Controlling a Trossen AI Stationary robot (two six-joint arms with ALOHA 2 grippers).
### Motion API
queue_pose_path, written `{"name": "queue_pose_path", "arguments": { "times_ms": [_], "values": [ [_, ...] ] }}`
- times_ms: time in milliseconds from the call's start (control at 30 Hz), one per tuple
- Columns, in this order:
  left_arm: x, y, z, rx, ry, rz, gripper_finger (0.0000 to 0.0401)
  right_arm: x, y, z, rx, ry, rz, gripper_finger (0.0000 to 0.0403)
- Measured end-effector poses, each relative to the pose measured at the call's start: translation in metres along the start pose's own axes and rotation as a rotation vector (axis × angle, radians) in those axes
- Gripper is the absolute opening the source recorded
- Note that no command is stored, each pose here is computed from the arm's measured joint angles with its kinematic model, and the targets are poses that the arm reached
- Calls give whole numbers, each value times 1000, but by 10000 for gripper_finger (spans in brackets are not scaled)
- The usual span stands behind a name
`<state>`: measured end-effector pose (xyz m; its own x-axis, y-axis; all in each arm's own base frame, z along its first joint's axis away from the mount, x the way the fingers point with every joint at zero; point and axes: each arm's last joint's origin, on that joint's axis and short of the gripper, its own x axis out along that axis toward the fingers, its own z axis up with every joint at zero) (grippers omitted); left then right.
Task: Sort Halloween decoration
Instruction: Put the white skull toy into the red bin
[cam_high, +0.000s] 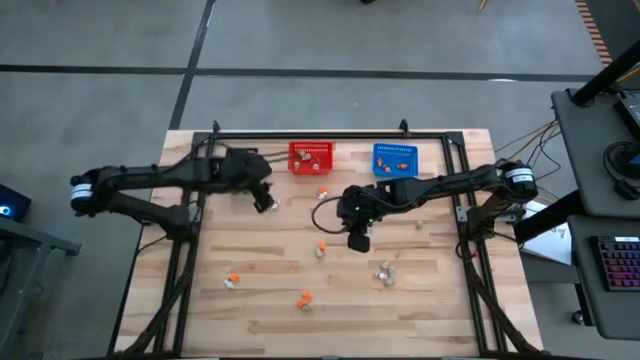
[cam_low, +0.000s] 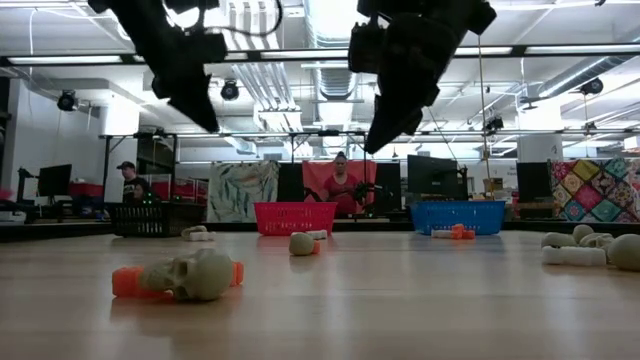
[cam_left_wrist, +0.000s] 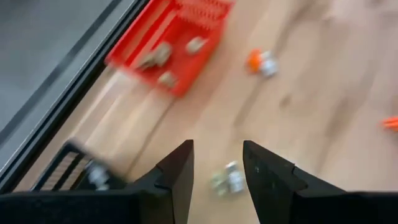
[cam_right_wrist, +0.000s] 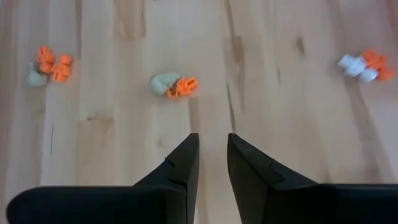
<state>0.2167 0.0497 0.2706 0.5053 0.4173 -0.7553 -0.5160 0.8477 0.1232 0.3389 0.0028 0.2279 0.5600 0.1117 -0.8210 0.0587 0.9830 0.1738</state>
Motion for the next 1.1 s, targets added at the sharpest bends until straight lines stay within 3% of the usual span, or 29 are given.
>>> {"name": "queue_pose_path", "arguments": {
  "times_ms": [200, 400, 533, 600, 833, 1100],
  "values": [
    [-9, -33, 3, 38, -116, -115, 120, 7, 6, -16, 97, 80, 0, 79],
    [-9, -57, 7, 63, -185, -188, 120, 6, 14, -38, 274, 274, -51, 74],
    [-5, -62, 7, 69, -190, -196, 120, 1, 21, -50, 329, 408, -69, 70],
    [-4, -63, 7, 71, -185, -194, 120, -1, 27, -52, 292, 441, -63, 72],
    [-1, -65, 8, 82, -191, -194, 120, -3, 47, -61, -45, 497, 3, 87],
    [-2, -65, 11, 81, -221, -202, 120, -4, 61, -66, -253, 499, 34, 139]
  ]
}}
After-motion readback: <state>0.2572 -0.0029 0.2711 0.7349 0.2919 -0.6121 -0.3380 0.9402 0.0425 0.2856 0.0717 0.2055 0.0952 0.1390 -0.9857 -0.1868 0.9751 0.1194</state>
